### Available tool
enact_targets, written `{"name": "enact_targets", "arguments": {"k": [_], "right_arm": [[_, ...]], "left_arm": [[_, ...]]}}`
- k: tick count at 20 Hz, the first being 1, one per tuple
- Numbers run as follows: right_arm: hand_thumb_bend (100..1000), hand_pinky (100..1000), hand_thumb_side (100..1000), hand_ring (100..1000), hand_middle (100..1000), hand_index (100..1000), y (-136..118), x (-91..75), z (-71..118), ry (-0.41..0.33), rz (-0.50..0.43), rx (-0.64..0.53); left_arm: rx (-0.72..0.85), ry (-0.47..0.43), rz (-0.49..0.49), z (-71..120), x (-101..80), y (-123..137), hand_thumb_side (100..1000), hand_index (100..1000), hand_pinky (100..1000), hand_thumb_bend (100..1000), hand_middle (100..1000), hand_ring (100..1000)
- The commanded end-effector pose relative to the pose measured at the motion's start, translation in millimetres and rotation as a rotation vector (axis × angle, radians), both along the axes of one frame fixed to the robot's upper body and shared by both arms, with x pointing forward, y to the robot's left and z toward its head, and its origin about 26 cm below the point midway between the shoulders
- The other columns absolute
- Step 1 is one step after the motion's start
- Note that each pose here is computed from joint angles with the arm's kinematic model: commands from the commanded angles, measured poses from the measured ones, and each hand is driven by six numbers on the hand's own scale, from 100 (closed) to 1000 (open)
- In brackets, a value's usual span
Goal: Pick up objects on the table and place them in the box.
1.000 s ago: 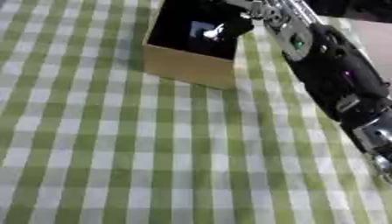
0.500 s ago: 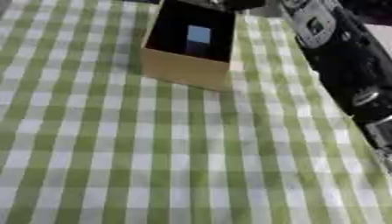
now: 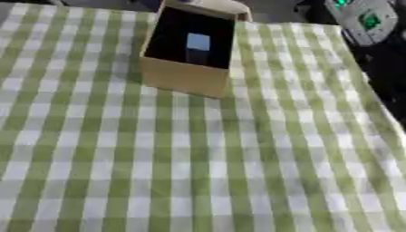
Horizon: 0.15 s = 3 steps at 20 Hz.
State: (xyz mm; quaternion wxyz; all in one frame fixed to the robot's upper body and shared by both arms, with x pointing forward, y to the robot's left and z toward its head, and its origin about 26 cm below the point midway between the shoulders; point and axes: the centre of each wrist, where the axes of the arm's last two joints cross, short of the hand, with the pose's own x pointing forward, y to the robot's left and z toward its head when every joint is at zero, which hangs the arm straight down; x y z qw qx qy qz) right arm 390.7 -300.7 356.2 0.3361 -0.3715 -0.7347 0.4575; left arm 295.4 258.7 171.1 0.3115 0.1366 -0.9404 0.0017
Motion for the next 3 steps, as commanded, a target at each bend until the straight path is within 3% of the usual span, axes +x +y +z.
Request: {"name": "enact_targets", "arguments": {"k": [1,3], "right_arm": [[100,788,858,890,710,858,0.0,-37.7,14.9,-0.066,0.039,0.023],[100,776,886,890,705,856,3.8,-59.2,6.8,-0.097,0.072,0.069]], "left_arm": [[0.012,-0.026,0.016,6.4,-2.6,3.9,678,679,635,179,606,606],[0.007,-0.025,0.021,5.9,-2.8,4.4,678,679,635,178,606,606]]}}
